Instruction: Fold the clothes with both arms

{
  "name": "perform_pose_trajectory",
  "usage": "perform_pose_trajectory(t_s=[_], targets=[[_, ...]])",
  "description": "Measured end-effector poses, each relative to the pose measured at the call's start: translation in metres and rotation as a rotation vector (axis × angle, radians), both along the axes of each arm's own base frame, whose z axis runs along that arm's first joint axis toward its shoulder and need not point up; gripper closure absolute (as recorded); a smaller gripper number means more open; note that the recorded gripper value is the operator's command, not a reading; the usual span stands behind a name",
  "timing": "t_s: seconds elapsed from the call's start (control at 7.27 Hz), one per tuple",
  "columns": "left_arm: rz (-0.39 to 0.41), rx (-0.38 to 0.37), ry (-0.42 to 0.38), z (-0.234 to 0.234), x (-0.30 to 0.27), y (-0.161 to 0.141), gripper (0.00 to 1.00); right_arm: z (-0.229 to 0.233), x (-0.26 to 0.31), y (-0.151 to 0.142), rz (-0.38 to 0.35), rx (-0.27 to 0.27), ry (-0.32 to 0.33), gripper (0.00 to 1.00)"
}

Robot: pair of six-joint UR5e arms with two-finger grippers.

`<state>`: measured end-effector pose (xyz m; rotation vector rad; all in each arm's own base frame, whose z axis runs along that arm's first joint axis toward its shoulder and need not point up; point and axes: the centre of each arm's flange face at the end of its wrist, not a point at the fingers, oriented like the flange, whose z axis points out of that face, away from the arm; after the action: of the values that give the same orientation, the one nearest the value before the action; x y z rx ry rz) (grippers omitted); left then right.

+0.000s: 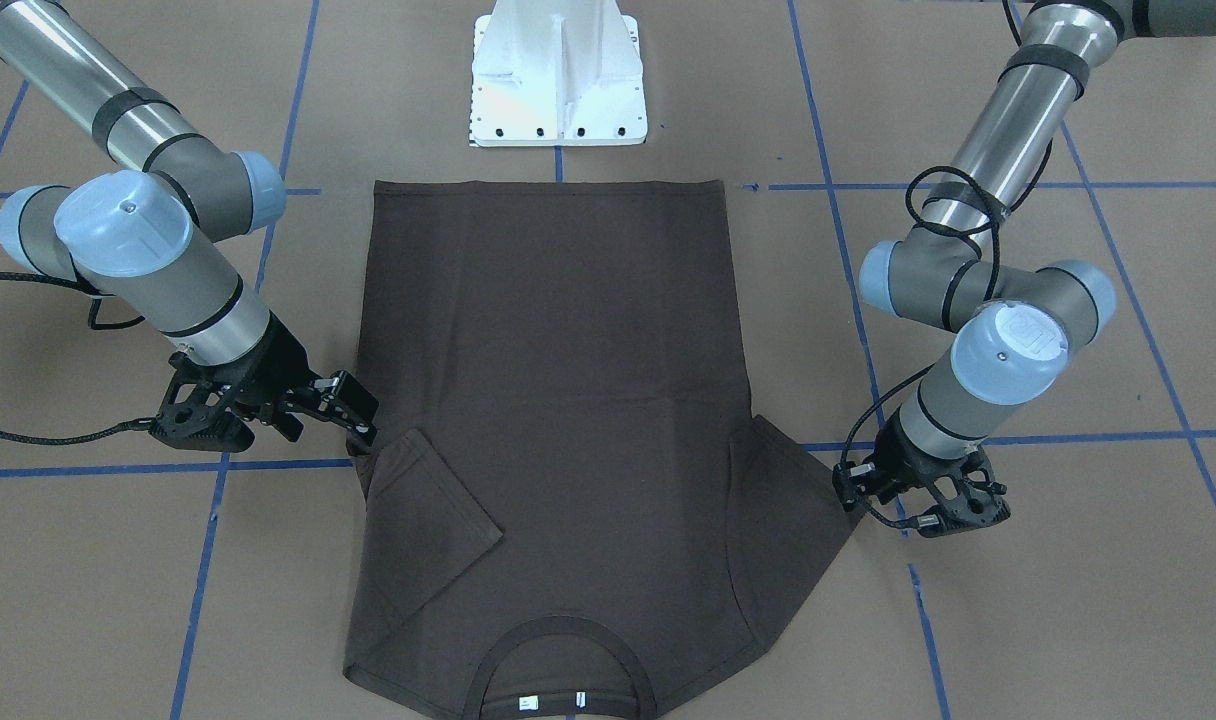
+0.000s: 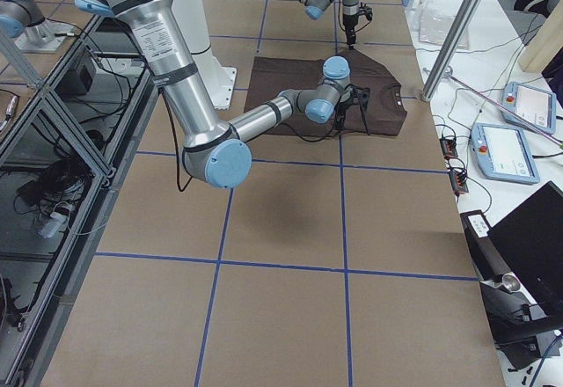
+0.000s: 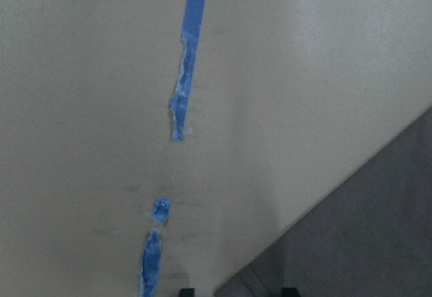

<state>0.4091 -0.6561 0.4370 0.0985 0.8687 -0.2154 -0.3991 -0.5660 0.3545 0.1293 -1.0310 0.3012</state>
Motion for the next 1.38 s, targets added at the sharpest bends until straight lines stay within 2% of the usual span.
perform_pose_trajectory(t_s=[0.55,0.69,0.83,1.24,1.38], targets=[[0.004,0.001,0.001,0.000,0.004,0.000,0.62,0.001,-0.002,0.001,-0.002,-0.001,0.002,0.00],[0.004,0.001,0.000,0.000,0.005,0.000,0.75,0.001,-0.002,0.001,-0.002,-0.001,0.002,0.00],[0.003,0.001,0.001,0.000,0.005,0.000,1.00,0.001,-0.002,0.001,-0.002,-0.001,0.002,0.00],[0.001,0.005,0.013,-0.012,0.008,-0.003,1.00,0.000,-0.002,0.002,-0.002,-0.001,0.000,0.00],[-0.003,0.012,0.030,-0.028,0.012,-0.007,1.00,0.000,-0.002,0.002,-0.003,0.000,-0.001,0.00]])
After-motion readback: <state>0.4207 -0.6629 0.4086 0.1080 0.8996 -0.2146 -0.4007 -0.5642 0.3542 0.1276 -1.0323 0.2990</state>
